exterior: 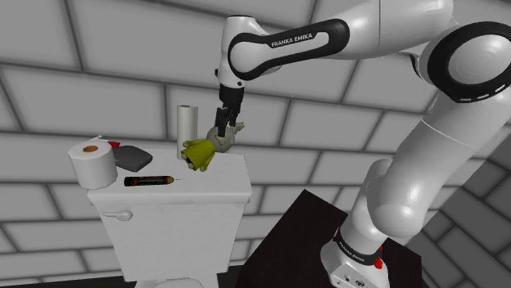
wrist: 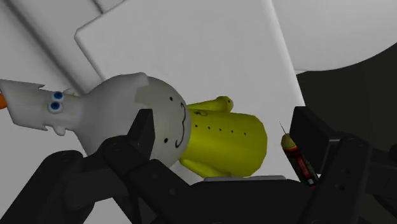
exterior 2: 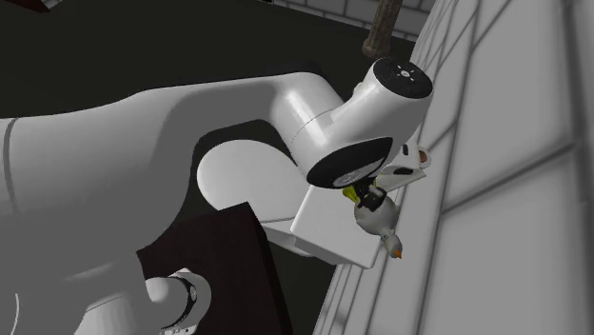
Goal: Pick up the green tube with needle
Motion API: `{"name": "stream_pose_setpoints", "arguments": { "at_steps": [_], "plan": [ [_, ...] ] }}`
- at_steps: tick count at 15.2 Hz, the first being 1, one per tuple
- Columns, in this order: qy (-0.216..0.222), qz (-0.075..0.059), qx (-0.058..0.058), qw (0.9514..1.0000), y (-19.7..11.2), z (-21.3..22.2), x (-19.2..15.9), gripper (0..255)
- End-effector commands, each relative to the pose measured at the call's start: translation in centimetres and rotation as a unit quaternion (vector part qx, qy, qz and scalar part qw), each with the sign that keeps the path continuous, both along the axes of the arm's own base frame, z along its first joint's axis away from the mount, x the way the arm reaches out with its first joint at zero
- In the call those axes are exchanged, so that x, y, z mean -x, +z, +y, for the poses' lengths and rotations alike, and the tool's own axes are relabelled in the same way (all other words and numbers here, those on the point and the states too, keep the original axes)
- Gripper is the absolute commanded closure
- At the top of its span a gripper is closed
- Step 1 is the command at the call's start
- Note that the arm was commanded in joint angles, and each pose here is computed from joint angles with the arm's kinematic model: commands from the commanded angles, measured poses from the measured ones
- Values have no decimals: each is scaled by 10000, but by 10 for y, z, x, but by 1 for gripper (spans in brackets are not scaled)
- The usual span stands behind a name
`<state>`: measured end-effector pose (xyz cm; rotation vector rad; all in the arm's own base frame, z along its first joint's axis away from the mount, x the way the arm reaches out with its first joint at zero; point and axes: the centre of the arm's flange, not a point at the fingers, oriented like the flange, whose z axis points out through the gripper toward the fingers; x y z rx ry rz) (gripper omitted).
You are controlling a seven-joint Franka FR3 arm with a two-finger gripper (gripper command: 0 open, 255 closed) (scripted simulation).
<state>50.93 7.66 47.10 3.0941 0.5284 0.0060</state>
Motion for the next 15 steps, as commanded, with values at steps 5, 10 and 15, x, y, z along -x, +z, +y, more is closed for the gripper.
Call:
{"name": "stream_pose_setpoints", "arguments": {
  "at_steps": [5, 10, 15],
  "plan": [
    [785, 53, -75, 9969, -42, 50, -45, 0],
    [1428, 99, -137, 9896, -75, 97, -77, 0],
    [2065, 145, -198, 9781, -108, 148, -102, 0]
  ]
}}
